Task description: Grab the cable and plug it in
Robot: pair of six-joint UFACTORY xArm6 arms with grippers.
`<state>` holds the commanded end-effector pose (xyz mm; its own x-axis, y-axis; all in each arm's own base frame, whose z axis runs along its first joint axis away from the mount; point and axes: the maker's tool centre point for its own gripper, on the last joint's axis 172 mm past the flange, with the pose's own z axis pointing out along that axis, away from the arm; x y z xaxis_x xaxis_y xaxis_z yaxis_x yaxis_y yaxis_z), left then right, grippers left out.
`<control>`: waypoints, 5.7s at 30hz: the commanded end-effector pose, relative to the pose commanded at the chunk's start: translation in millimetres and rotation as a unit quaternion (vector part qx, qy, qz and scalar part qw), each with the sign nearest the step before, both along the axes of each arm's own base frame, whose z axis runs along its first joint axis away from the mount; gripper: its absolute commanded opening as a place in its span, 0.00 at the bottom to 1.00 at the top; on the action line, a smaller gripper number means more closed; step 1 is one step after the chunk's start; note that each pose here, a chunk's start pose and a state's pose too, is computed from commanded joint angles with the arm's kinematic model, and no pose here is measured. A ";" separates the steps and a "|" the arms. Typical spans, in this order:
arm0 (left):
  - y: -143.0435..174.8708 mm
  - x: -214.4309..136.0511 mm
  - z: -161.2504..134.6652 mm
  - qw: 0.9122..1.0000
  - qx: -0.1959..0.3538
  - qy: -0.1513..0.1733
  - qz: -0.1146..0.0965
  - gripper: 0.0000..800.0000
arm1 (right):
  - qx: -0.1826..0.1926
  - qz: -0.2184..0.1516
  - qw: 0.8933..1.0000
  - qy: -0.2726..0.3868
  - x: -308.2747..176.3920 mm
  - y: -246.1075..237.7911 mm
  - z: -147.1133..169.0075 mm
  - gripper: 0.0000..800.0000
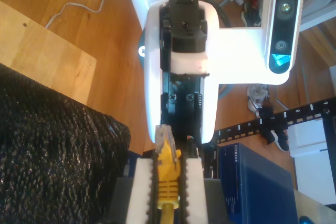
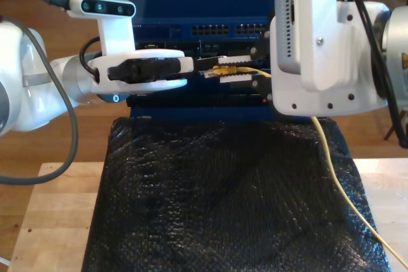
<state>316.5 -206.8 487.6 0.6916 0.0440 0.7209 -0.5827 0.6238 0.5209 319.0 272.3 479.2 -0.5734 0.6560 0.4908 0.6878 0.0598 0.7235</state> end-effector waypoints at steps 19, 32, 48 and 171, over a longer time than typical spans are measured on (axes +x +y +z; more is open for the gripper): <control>-3.7 7.0 -5.1 1.000 0.011 0.001 0.014 0.70 | -0.001 0.000 1.000 0.000 1.0 -0.2 -0.4 0.00; -4.4 7.3 -5.6 1.000 0.012 0.000 0.014 0.70 | -0.001 -0.012 1.000 0.002 7.4 -7.4 -1.9 0.00; -8.1 9.3 -16.5 0.999 0.032 0.004 0.017 0.70 | -0.001 -0.017 1.000 0.003 10.2 -10.3 -2.5 0.00; -12.9 18.0 -35.5 0.997 0.063 0.006 0.036 0.62 | 0.003 -0.018 1.000 0.025 13.3 -7.6 -18.2 0.00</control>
<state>334.5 -219.8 452.0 0.6981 0.0033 0.7160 -0.6170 0.5101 0.5992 332.2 264.7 461.0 -0.5233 0.6727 0.5231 0.7250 0.0289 0.6881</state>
